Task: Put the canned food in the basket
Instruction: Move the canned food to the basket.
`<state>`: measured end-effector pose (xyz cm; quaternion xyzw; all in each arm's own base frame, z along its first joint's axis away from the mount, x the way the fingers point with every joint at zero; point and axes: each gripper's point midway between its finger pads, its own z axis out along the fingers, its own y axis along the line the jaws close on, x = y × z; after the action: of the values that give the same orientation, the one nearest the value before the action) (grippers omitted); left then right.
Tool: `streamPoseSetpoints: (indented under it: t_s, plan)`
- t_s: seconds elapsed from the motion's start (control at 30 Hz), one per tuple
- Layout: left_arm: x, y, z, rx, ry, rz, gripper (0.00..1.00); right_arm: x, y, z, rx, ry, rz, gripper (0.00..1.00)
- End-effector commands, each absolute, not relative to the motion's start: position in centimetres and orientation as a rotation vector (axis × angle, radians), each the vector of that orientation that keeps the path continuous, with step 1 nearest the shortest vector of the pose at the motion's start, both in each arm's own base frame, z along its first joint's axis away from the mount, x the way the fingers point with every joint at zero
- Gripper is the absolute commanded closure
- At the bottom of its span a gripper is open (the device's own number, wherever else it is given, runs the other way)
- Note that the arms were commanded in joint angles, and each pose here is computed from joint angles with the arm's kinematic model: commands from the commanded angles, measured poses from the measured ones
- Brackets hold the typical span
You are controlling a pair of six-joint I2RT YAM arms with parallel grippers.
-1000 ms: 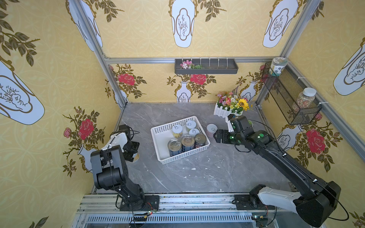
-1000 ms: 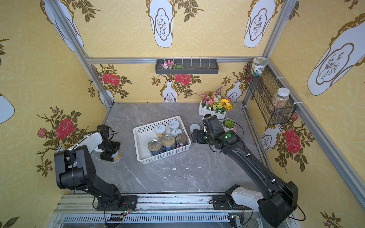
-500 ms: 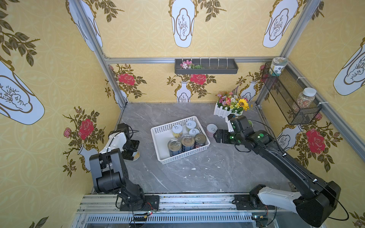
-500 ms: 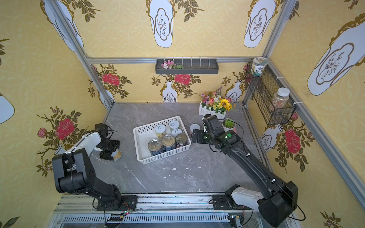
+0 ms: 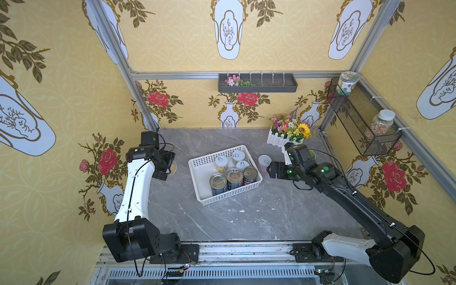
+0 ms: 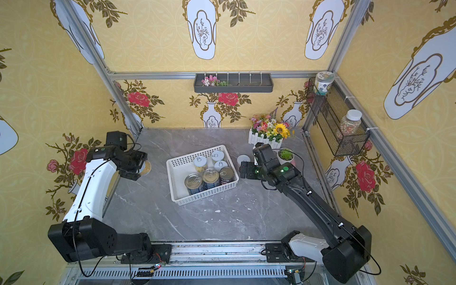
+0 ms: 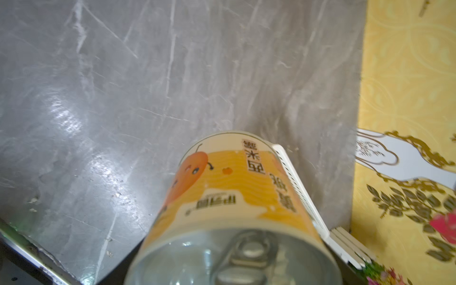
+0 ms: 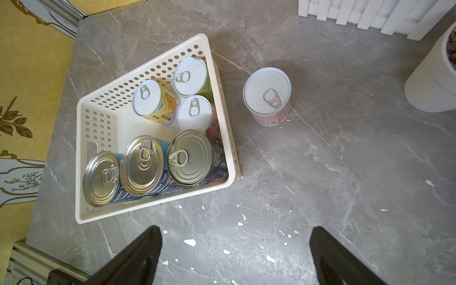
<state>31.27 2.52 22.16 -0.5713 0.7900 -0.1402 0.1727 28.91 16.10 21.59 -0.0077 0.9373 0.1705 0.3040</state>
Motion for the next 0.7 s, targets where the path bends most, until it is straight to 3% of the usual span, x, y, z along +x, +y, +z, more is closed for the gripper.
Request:
streamPoseSetpoints:
  t_s: [0.0, 0.17, 0.43, 0.67]
  plan:
    - [31.8, 0.7, 24.1, -1.609, 2.242, -0.403, 0.49, 29.6, 16.0, 22.2, -0.020, 2.445, 0.443, 0.03]
    - [34.2, -3.8, 24.8, -1.513, 2.320, -0.417, 0.49, 29.5, 16.1, 22.1, -0.020, 2.450, 0.446, 0.03]
    - [37.0, -10.9, 21.3, -1.413, 2.477, -0.406, 0.49, 29.4, 16.0, 22.1, -0.019, 2.449, 0.441, 0.03]
    - [38.6, -12.5, 18.3, -1.412, 2.553, -0.344, 0.49, 29.3, 16.0, 22.2, -0.023, 2.446, 0.446, 0.03]
